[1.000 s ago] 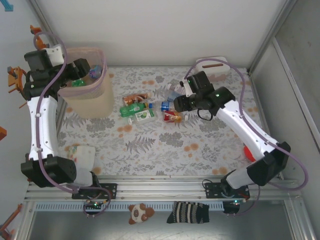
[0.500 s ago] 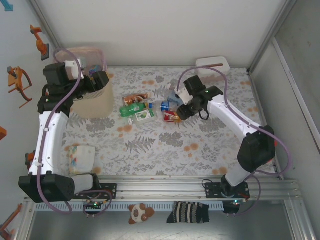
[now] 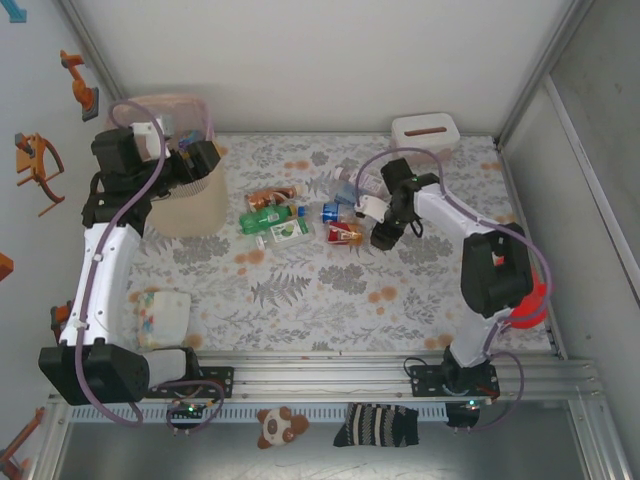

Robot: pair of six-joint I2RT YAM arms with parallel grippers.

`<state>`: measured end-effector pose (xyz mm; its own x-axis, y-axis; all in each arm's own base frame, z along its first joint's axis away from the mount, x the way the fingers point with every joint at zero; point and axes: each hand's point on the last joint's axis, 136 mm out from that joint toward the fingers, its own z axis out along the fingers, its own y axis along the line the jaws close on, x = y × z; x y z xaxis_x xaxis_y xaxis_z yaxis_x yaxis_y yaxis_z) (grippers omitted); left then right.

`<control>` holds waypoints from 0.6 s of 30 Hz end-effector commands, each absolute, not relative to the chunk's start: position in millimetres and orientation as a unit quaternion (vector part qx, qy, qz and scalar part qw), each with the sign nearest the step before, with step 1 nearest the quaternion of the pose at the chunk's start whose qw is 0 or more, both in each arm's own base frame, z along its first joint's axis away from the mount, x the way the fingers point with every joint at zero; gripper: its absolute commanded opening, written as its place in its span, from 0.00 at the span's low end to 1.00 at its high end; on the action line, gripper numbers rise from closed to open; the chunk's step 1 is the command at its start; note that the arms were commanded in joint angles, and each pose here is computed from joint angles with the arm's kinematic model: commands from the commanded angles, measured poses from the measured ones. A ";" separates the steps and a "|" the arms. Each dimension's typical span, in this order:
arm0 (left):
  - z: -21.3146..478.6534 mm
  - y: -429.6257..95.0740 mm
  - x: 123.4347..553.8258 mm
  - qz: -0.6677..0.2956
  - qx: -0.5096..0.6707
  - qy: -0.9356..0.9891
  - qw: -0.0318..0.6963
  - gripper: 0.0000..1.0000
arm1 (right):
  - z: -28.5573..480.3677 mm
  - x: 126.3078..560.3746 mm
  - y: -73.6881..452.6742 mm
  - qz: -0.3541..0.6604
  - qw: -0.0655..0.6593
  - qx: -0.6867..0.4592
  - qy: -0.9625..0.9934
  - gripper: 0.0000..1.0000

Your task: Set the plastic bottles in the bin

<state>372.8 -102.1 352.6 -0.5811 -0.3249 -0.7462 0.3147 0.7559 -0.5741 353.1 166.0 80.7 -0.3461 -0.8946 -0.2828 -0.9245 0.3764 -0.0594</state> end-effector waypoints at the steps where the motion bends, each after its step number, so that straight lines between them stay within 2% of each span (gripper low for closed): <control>1: 363.5 -107.9 371.3 -0.368 0.005 0.802 0.471 0.77 | 79.0 367.0 174.7 0.062 0.148 -0.595 0.787 0.58; 10: 365.7 -110.3 379.0 -0.382 -0.004 0.796 0.470 0.77 | 40.2 366.7 182.7 0.088 0.118 -0.603 0.784 0.55; 18: 365.5 -111.6 379.9 -0.386 -0.005 0.795 0.467 0.77 | 21.1 357.0 189.8 0.111 0.100 -0.605 0.782 0.47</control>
